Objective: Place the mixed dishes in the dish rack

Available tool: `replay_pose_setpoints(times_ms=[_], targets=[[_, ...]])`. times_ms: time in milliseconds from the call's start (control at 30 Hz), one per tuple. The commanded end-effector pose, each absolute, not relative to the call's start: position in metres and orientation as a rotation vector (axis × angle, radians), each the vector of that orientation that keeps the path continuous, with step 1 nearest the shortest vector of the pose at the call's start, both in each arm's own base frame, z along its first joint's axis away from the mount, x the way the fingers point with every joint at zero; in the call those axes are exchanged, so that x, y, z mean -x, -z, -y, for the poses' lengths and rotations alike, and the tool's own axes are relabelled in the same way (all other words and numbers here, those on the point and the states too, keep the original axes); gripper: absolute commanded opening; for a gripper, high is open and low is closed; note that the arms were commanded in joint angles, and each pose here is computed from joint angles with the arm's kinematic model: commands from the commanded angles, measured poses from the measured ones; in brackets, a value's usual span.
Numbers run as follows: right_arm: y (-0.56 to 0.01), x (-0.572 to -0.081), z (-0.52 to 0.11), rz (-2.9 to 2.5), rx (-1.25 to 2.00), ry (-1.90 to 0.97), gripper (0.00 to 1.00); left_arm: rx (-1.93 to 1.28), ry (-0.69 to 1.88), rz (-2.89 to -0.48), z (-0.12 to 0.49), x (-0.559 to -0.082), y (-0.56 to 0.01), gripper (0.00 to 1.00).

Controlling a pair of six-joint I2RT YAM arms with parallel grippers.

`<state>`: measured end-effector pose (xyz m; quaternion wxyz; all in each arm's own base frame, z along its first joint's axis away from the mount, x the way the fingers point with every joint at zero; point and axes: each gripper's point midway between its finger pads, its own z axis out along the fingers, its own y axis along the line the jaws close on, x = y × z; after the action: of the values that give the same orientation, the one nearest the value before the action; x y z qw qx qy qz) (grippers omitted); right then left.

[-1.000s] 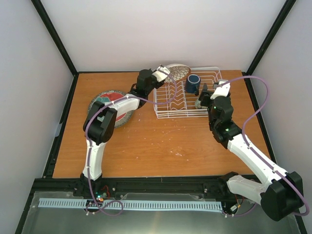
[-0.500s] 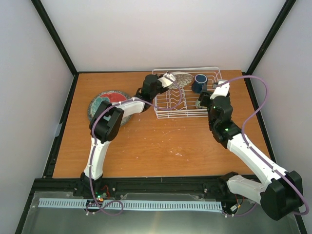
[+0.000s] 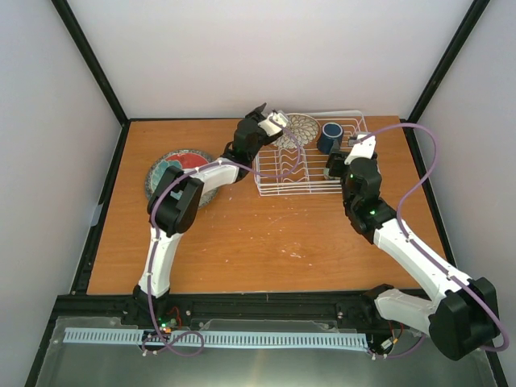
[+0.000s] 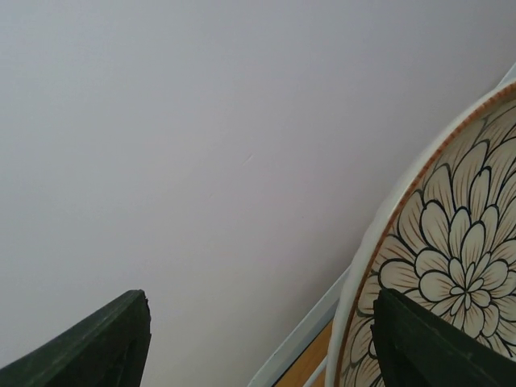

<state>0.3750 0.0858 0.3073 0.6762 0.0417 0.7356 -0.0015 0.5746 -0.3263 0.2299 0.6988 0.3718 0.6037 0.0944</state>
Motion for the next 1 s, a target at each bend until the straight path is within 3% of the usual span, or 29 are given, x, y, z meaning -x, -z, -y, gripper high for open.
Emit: replay_pose_setpoints(times_ms=[0, 267, 433, 533, 600, 700, 967], targets=[[-0.317, -0.375, -0.085, -1.630, -0.109, -0.002, 0.74, -0.740, -0.218, -1.314, 0.319, -0.575, -0.269, 0.77], [-0.319, -0.373, -0.082, -1.623, -0.123, 0.006, 0.74, -0.577, -0.145, -1.337, 0.269, -0.551, -0.345, 0.83], [-0.320, -0.371, -0.080, -1.616, -0.128, 0.000, 0.74, -0.412, -0.042, -1.459, 0.171, -0.529, -0.416, 0.82], [-0.320, -0.369, -0.082, -1.618, -0.127, -0.026, 0.74, -0.250, 0.001, -1.649, 0.074, -0.525, -0.441, 0.71], [-0.318, -0.368, -0.085, -1.618, -0.121, -0.054, 0.74, -0.120, 0.032, -1.818, 0.008, -0.521, -0.430, 0.62], [-0.315, -0.369, -0.092, -1.628, -0.105, -0.097, 0.74, 0.033, 0.056, -2.051, -0.064, -0.507, -0.386, 0.60], [-0.319, -0.363, -0.100, -1.631, -0.081, -0.173, 0.74, 0.139, 0.444, -2.422, -0.093, -0.472, -0.249, 0.55]])
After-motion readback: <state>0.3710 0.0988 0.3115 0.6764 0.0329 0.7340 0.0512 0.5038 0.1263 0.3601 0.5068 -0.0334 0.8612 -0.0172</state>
